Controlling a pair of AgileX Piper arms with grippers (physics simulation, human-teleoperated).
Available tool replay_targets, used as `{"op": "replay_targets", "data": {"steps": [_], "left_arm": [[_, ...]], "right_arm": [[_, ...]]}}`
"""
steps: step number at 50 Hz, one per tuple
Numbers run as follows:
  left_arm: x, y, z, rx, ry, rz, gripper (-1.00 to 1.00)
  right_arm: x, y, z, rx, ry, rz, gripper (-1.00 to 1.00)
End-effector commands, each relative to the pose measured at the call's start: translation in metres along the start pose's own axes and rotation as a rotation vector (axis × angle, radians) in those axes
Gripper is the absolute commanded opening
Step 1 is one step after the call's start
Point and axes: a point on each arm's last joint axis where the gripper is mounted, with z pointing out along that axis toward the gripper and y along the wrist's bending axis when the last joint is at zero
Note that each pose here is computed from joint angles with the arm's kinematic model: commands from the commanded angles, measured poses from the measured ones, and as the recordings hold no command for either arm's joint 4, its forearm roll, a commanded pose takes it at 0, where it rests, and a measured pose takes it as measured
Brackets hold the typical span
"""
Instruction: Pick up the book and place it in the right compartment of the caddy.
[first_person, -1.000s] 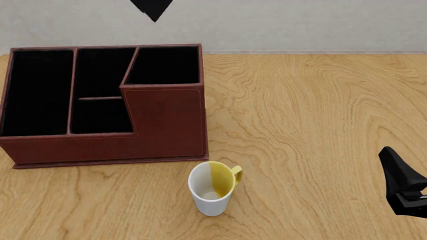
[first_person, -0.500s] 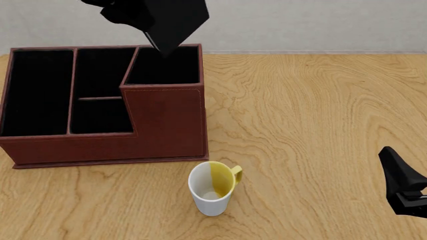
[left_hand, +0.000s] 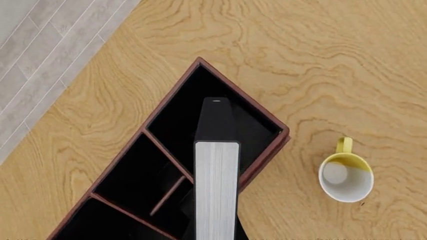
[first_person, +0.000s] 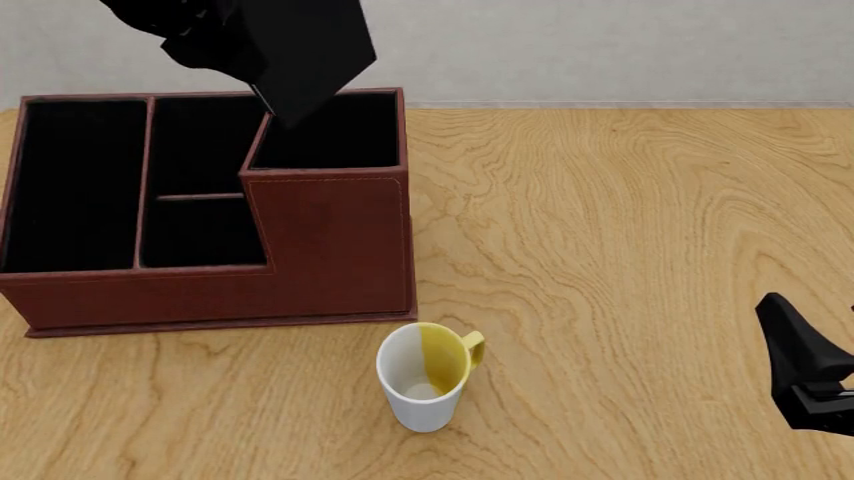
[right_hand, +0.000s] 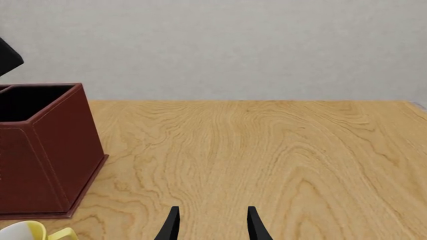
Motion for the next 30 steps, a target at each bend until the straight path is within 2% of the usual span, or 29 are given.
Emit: {"op": "replay_targets", "data": {"steps": [1,16,30], "left_arm": [[0.005,0.008,0.005,-0.012,0.024,0.029,-1.00],[0.008,0.013,0.035,0.017,0.098,0.045,-1.00],[-0.002,0.011,0.040,0.022,0.083,0.035,-1.00]], "right_arm": [[0.000,0.000,0.000,-0.004,0.000,0.003,1.00],[0.000,0.000,0.000,-0.002,0.001,0.005,1.00],[0.000,0.000,0.001,-0.003,0.003,0.005,1.00]]}}
